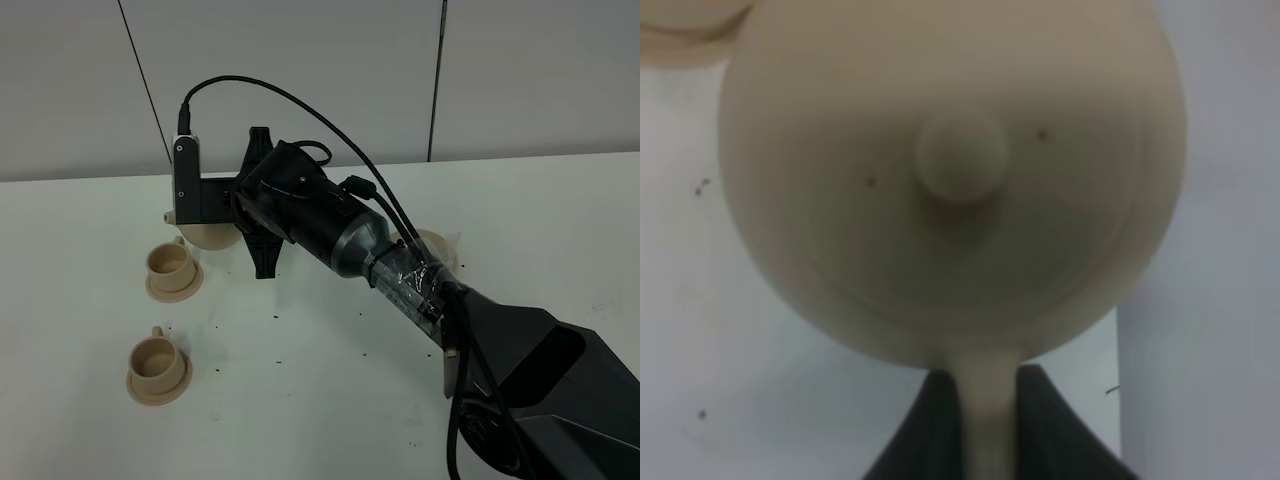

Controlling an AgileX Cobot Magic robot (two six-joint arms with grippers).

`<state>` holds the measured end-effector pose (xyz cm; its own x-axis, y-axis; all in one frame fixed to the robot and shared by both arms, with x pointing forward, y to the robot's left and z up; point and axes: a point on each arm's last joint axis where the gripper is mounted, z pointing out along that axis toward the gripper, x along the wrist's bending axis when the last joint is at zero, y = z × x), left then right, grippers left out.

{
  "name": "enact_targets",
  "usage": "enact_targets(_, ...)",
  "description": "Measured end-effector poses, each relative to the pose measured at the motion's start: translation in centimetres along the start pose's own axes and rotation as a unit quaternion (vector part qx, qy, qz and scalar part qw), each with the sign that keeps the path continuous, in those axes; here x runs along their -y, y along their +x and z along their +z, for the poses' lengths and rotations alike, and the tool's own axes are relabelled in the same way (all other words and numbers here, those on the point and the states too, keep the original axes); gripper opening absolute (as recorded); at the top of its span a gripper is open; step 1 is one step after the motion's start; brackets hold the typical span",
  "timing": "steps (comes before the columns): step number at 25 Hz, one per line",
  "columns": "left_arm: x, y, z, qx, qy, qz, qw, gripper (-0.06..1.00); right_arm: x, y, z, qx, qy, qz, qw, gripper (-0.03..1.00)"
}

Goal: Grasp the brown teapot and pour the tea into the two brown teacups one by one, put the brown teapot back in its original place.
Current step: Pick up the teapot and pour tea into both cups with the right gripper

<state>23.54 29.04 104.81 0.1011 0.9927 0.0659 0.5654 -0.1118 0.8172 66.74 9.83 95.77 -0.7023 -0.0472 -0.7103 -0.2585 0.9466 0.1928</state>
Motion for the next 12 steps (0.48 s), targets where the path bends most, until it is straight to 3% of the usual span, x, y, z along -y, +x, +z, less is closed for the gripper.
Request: enact_targets(12, 0.0, 0.0, 0.0, 0.0, 0.0, 0.0, 1.0, 0.39, -0.5, -0.29, -0.15, 0.03, -0.001, -0.03, 0.999, 0.09)
